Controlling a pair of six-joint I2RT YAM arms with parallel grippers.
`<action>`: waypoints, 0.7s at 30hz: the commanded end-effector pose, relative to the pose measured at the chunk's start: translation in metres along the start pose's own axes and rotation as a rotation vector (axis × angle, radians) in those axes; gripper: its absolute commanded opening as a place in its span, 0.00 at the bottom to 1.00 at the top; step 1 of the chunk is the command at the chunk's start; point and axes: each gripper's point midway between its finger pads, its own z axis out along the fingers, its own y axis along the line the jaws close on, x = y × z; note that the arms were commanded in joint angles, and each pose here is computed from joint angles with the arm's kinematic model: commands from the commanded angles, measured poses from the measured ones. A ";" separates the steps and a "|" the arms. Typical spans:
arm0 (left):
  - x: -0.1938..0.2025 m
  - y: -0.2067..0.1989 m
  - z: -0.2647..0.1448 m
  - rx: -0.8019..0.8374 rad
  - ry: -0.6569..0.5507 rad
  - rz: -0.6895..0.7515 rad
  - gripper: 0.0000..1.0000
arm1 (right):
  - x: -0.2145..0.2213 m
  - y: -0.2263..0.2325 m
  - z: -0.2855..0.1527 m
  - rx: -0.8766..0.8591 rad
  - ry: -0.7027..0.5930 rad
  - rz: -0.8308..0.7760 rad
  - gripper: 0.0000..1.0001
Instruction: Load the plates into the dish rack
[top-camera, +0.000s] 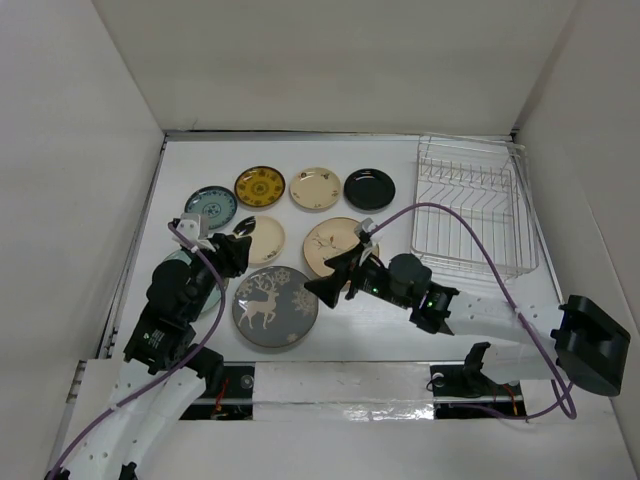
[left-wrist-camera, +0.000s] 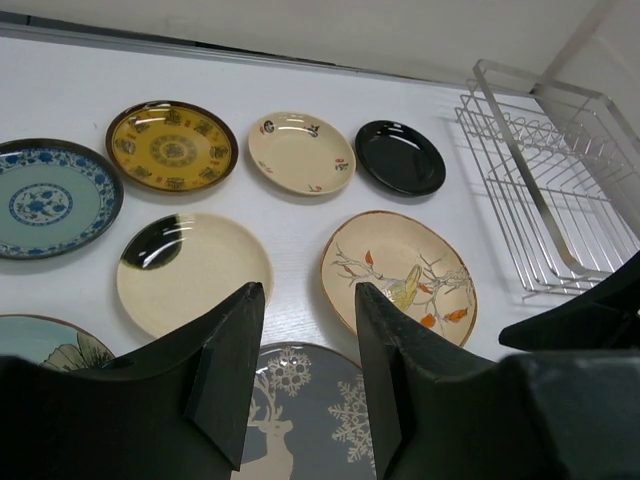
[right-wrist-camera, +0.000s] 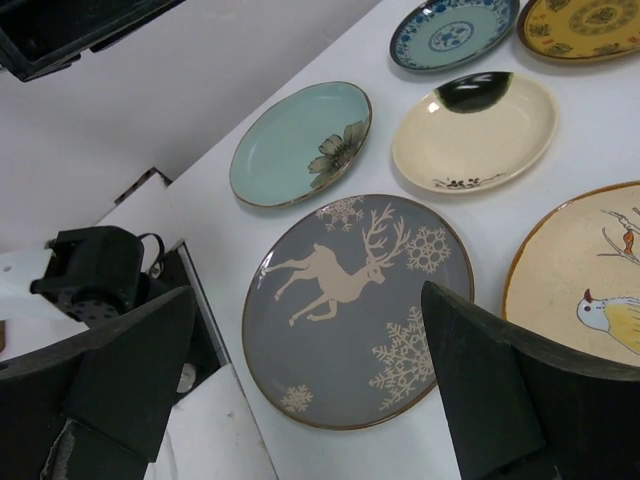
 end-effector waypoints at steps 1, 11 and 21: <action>-0.008 -0.006 0.005 0.027 -0.024 0.009 0.39 | -0.037 0.012 0.001 -0.009 -0.127 -0.018 1.00; -0.018 -0.008 -0.002 0.039 -0.065 0.003 0.38 | -0.031 0.040 0.046 -0.149 -0.075 0.050 1.00; -0.063 0.028 -0.046 -0.146 -0.320 -0.082 0.21 | 0.024 0.056 0.102 -0.199 0.195 -0.050 0.23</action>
